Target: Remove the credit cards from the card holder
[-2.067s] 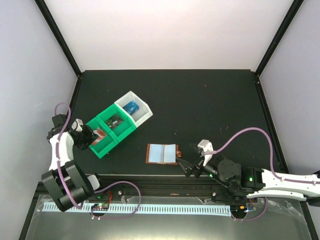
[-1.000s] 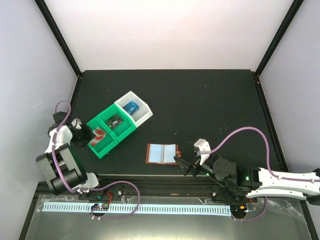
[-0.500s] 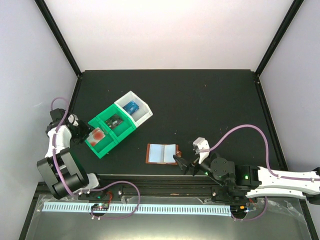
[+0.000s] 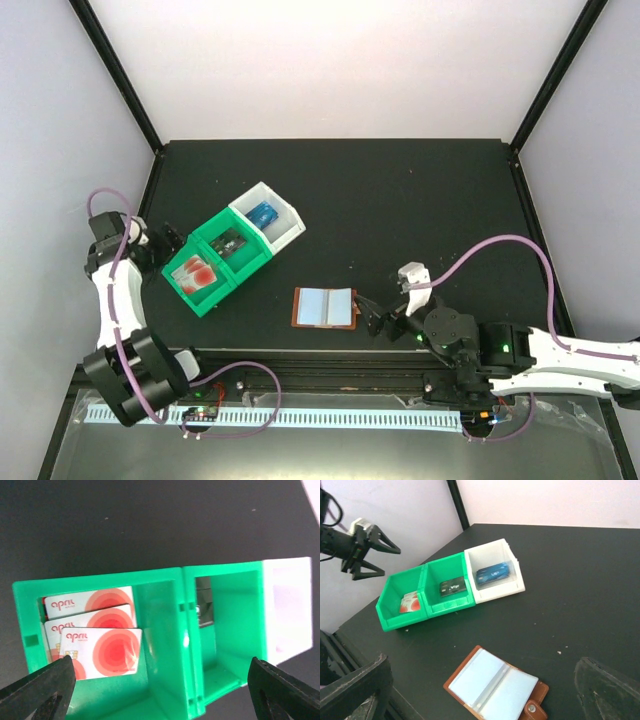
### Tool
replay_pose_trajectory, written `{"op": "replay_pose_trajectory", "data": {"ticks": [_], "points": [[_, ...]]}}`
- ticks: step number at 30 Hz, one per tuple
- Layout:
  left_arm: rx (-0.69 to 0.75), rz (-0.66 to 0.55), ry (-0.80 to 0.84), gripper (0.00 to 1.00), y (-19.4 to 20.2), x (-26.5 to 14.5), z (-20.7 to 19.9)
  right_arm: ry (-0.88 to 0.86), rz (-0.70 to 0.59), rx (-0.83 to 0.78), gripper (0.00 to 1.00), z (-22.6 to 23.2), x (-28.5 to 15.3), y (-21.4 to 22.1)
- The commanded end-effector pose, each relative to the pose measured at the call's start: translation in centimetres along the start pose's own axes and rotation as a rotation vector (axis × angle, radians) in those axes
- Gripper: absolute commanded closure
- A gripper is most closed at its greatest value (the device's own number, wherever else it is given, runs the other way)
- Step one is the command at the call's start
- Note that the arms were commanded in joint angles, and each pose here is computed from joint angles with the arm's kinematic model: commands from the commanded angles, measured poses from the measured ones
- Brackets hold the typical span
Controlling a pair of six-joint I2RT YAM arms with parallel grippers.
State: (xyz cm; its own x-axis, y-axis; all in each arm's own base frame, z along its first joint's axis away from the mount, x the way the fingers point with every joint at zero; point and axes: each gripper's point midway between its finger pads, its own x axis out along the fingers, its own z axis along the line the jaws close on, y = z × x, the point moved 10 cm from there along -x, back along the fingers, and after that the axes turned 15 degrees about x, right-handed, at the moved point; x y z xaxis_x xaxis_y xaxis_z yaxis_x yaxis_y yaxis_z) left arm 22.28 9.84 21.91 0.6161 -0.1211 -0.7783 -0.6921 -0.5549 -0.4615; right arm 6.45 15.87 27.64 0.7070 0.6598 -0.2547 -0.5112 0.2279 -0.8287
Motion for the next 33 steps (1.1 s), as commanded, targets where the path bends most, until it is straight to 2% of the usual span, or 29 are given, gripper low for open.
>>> {"op": "replay_pose_trajectory", "data": {"ticks": [1, 8, 16, 24, 27, 33], "points": [[0.072, -0.077, 0.096, 0.01, -0.4, -2.8, -2.4, 0.109, 0.005, 0.003, 0.00, -0.3, 0.1, -0.7], [0.225, -0.103, 0.337, 0.01, 3.2, -3.8, -6.5, 0.169, 0.041, 0.031, 0.00, -0.2, 1.6, -1.0], [0.495, -0.009, 0.578, 0.01, 7.0, -4.6, -12.5, 0.205, 0.094, 0.160, 0.00, -2.8, 3.7, -3.1], [0.700, -0.098, 0.835, 0.01, 9.3, -8.3, -15.5, 0.271, 0.047, 0.262, 0.00, -3.7, 2.4, -4.4], [0.759, -0.133, 0.877, 0.01, 10.1, -9.5, -15.8, 0.272, 0.010, 0.299, 0.00, -3.7, 1.4, -5.1], [0.799, -0.160, 1.043, 0.01, 11.3, -11.9, -16.3, 0.175, -0.053, 0.291, 0.00, -2.7, -0.9, -7.3]]}}
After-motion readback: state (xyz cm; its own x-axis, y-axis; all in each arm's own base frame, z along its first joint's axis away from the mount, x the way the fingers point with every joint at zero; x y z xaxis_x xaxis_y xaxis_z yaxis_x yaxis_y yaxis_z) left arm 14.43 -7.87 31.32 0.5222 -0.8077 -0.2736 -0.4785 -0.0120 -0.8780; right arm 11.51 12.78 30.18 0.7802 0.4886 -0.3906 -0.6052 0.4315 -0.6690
